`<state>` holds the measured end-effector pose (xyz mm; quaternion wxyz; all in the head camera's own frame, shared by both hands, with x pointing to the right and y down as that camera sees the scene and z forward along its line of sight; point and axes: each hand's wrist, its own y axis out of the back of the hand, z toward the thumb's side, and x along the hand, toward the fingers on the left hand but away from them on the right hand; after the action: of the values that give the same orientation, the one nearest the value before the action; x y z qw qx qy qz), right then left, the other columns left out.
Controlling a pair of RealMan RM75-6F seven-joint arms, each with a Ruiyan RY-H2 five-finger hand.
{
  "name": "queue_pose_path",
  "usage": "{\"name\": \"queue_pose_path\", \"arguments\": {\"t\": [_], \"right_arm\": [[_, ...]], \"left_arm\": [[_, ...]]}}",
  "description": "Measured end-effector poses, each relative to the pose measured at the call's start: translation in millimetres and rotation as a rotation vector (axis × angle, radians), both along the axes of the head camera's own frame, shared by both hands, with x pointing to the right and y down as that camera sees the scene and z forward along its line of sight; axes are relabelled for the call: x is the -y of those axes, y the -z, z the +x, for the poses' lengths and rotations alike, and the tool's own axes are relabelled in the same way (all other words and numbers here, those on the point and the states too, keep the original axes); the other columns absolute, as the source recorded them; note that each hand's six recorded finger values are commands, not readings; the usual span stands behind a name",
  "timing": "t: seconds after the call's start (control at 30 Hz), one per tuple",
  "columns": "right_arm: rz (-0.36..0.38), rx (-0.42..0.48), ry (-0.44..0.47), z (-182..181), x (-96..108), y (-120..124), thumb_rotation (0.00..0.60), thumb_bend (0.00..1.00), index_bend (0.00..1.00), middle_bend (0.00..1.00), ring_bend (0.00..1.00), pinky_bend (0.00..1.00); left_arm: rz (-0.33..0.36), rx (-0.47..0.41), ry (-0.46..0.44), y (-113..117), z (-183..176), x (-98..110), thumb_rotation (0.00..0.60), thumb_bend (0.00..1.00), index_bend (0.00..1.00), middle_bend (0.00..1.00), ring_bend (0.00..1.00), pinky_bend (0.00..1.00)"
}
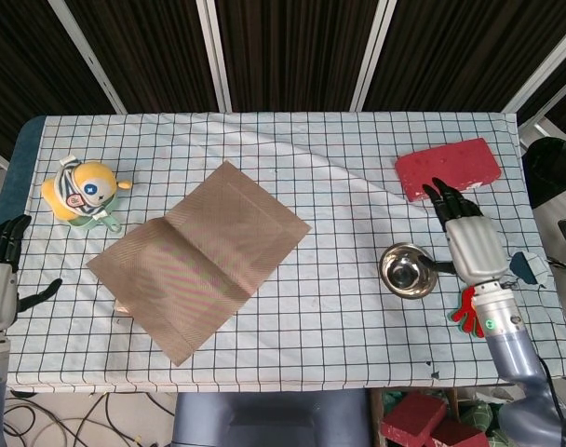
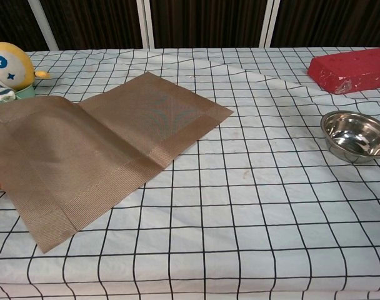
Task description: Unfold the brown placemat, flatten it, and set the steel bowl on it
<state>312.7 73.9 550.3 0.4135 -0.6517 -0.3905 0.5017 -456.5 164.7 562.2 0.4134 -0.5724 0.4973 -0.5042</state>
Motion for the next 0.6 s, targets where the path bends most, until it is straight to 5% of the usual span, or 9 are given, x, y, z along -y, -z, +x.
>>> {"name": "queue_pose_path", "arguments": {"t": [0.3,0.6], "right_arm": [[-0.017,-0.118,0.171,-48,45,-24,0.600,0.00,0.11,0.04,0.09,0.22],[-0.067,-0.224,0.346,-79,61,-65,0.600,0.00,0.16,0.07,0.11,0.23]], "left_arm": [[0.002,-0.036,0.025,-4,-1,3,0.600,0.01,0.06,0.07,0.07,0.10],[0.005,-0.044,0.057,-6,-5,7,0.600,0.01,0.06,0.07,0.07,0.10]]}}
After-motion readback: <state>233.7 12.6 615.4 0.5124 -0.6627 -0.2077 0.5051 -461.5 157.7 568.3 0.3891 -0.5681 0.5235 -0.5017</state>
